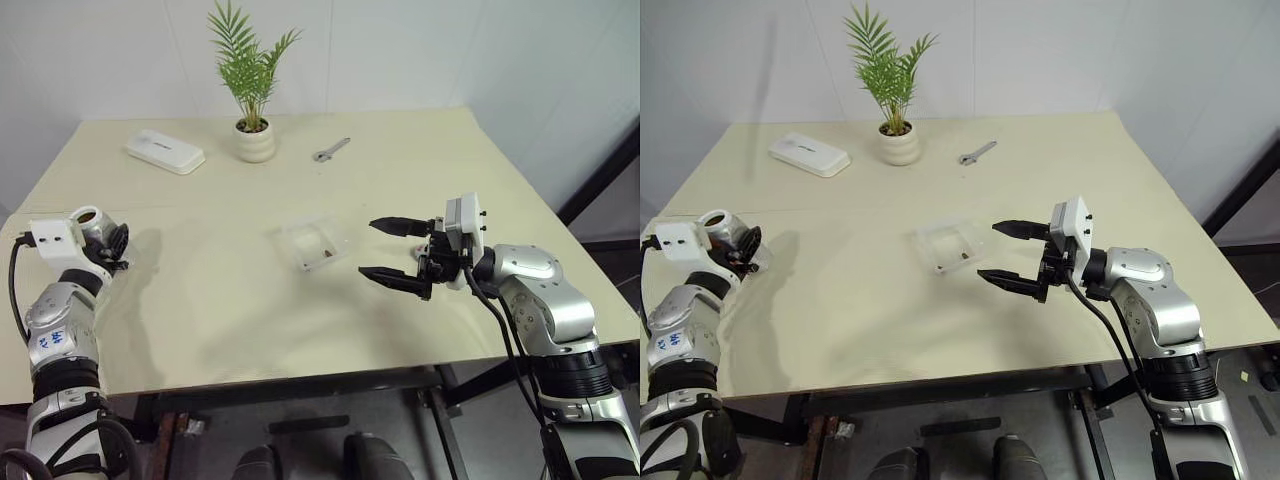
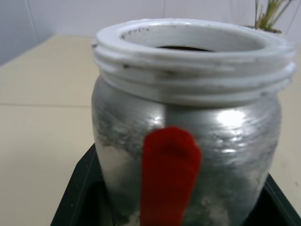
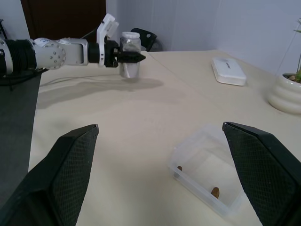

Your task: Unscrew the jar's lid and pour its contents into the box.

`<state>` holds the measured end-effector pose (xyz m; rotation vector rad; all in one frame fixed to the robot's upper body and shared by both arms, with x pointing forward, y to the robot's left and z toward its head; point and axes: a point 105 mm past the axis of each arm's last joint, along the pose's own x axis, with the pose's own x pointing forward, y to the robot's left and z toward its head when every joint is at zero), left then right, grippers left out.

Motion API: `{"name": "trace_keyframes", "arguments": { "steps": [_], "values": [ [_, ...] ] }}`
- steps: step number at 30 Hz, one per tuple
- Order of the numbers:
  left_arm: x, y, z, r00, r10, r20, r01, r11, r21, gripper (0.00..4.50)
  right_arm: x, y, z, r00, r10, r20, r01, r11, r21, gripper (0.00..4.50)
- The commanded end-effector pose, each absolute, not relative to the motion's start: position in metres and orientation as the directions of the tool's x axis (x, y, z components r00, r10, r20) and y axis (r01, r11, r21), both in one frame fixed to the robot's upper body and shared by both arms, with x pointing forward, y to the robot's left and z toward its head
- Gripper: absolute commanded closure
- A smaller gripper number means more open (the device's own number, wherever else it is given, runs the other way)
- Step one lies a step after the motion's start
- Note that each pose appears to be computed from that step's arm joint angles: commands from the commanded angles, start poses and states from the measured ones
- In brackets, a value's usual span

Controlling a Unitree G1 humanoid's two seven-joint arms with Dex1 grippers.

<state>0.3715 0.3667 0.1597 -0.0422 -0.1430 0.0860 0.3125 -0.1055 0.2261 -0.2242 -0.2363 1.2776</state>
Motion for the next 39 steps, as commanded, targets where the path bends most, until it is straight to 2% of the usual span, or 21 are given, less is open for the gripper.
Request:
{"name": "trace_keyframes", "arguments": {
  "steps": [1, 4, 14, 20, 23, 26, 29, 34, 39],
  "values": [
    [0.365, 0.370, 0.171, 0.977, 0.083, 0.197, -0.074, 0.996, -0.053, 0.93, 0.309, -0.106, 0.242, 0.255, 0.963, 0.087, -0.903, 0.270, -0.335, 0.00],
    [0.363, 0.370, 0.171, 0.978, 0.075, 0.194, -0.069, 0.997, -0.041, 0.02, 0.308, -0.106, 0.243, 0.252, 0.964, 0.090, -0.905, 0.268, -0.332, 0.00],
    [0.334, 0.371, 0.173, 0.988, -0.001, 0.157, -0.006, 0.999, 0.044, 0.02, 0.307, -0.107, 0.242, 0.241, 0.965, 0.098, -0.914, 0.260, -0.313, 0.00],
    [0.294, 0.374, 0.151, 0.998, -0.055, 0.014, 0.052, 0.982, 0.184, 0.02, 0.305, -0.109, 0.239, 0.240, 0.966, 0.098, -0.920, 0.258, -0.295, 0.00],
    [0.277, 0.371, 0.143, 0.992, -0.110, -0.065, 0.124, 0.953, 0.275, 0.02, 0.305, -0.111, 0.237, 0.245, 0.965, 0.096, -0.921, 0.262, -0.287, 0.00],
    [0.267, 0.359, 0.143, 0.970, -0.205, -0.128, 0.238, 0.896, 0.374, 0.02, 0.306, -0.114, 0.236, 0.248, 0.964, 0.091, -0.924, 0.264, -0.277, 0.00],
    [0.265, 0.340, 0.154, 0.939, -0.321, -0.127, 0.343, 0.822, 0.456, 0.02, 0.307, -0.116, 0.233, 0.252, 0.965, 0.074, -0.926, 0.263, -0.272, 0.00],
    [0.265, 0.285, 0.183, 0.792, -0.605, -0.080, 0.566, 0.680, 0.465, 0.02, 0.310, -0.128, 0.234, 0.290, 0.956, 0.048, -0.916, 0.292, -0.276, 0.00],
    [0.275, 0.259, 0.207, 0.705, -0.708, -0.038, 0.640, 0.613, 0.464, 0.02, 0.309, -0.141, 0.235, 0.328, 0.945, 0.018, -0.902, 0.319, -0.290, 0.00]
  ]
}}
